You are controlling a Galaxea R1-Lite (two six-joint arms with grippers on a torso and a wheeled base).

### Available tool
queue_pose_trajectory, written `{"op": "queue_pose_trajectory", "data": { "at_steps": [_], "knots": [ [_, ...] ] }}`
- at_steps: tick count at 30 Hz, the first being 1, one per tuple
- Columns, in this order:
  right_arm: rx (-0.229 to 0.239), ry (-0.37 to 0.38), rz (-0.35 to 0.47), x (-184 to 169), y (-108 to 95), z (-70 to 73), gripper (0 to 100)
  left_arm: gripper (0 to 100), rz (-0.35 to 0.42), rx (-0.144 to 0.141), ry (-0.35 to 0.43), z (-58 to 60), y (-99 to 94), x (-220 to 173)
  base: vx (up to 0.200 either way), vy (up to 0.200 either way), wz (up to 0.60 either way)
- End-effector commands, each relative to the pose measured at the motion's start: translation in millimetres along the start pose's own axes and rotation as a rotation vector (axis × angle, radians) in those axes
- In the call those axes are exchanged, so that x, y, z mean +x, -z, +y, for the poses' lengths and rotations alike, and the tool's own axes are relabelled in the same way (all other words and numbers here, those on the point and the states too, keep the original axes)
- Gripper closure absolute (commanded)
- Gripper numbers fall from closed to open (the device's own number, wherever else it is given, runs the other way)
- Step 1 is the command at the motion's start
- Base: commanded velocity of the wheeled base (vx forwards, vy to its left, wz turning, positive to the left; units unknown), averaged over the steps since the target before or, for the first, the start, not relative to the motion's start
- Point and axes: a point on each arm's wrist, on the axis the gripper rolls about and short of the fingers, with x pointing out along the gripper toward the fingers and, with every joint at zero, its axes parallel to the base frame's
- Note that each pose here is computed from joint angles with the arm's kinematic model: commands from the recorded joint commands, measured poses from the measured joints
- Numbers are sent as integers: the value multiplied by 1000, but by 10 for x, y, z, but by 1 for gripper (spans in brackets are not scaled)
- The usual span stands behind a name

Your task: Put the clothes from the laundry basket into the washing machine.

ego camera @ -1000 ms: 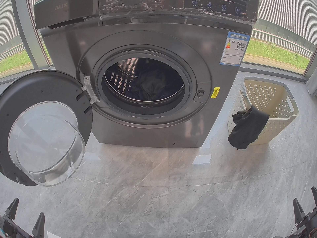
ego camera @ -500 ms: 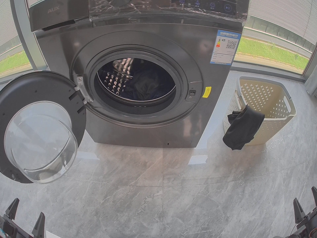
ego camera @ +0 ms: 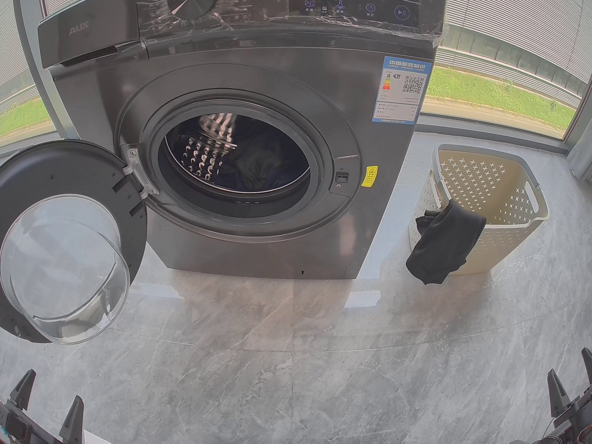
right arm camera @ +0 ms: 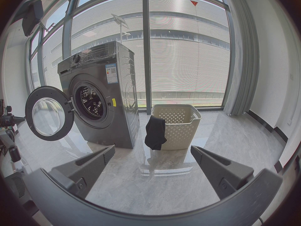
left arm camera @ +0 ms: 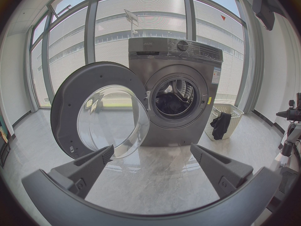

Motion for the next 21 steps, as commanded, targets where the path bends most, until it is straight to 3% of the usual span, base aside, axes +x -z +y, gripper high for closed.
{"op": "queue_pose_trajectory", "data": {
  "at_steps": [1,11,21],
  "knots": [
    [0,0,5,3,52,0,0,0,4,-1,2,0,43,3,0,-200,0],
    [0,-1,5,3,52,-1,0,0,4,-1,2,0,43,3,0,-20,0],
    [0,-1,5,3,52,-1,0,0,5,-1,3,0,43,4,200,0,0]
  ]
}}
